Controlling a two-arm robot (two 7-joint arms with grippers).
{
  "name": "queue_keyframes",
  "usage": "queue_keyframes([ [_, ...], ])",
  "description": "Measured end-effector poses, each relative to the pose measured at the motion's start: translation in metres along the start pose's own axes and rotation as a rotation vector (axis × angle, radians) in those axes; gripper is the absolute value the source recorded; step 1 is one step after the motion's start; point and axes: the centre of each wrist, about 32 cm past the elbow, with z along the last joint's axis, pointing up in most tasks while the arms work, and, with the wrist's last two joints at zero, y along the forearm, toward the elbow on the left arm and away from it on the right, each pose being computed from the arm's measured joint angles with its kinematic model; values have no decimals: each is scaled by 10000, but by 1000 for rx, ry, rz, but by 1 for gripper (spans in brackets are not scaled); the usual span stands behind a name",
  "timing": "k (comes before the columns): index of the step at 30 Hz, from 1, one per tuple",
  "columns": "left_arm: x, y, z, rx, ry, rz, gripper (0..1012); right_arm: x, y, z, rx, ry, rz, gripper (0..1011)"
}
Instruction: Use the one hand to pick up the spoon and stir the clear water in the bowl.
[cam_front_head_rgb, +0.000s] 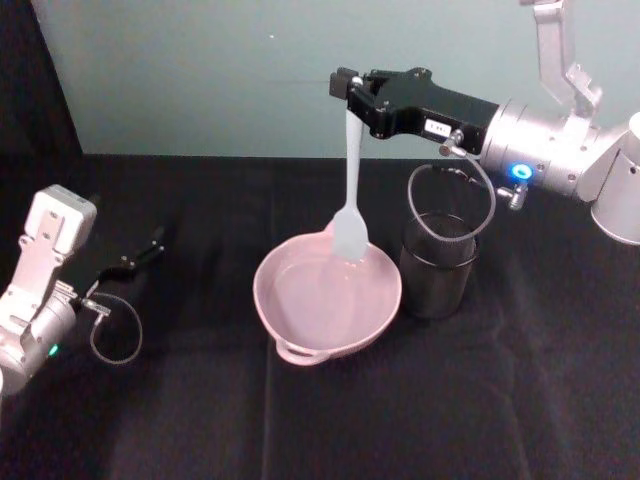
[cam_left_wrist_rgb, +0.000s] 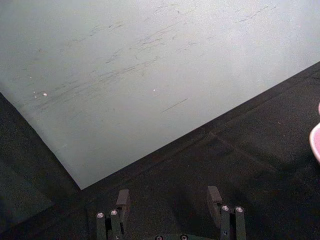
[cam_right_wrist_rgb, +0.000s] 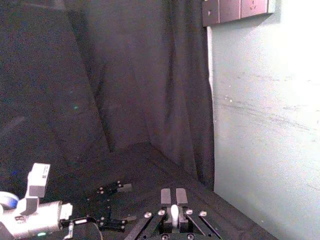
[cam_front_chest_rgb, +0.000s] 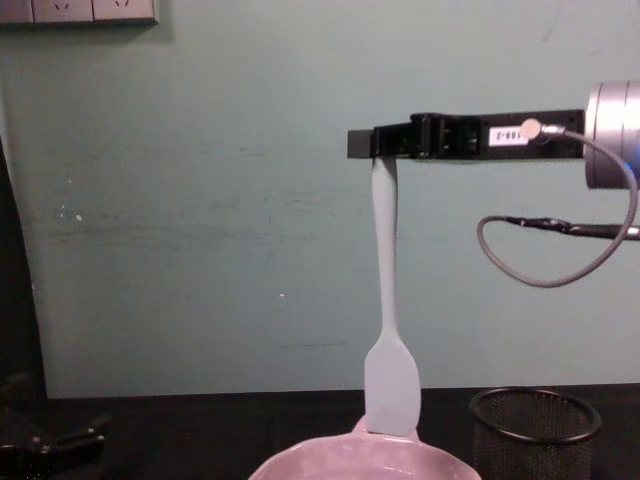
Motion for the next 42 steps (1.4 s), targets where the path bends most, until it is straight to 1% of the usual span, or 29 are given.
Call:
queue_keyframes([
  [3, 0, 0, 0, 0, 0, 0, 1011, 1, 16, -30, -1, 3, 5, 64],
  [28, 0, 0, 0, 0, 0, 0, 1011, -4, -8, -19, -1, 1, 1, 64],
  [30, 0, 0, 0, 0, 0, 0, 1011, -17, -39, -41, -3, 0, -7, 64],
  [31, 0, 0, 0, 0, 0, 0, 1011, -33, -65, -72, -3, -2, -13, 64],
  [34, 0, 0, 0, 0, 0, 0, 1011, -48, -68, -112, -6, -9, -15, 64],
  [37, 0, 0, 0, 0, 0, 0, 1011, -54, 7, -231, -13, -12, 10, 64],
  [39, 0, 0, 0, 0, 0, 0, 1011, -41, 41, -287, -13, -11, 19, 64],
  [40, 0, 0, 0, 0, 0, 0, 1011, -34, 83, -340, -9, -11, 34, 64],
  [41, 0, 0, 0, 0, 0, 0, 1011, -34, 83, -340, -9, -11, 34, 64],
  [42, 0, 0, 0, 0, 0, 0, 1011, -23, 114, -384, -7, -11, 45, 64],
])
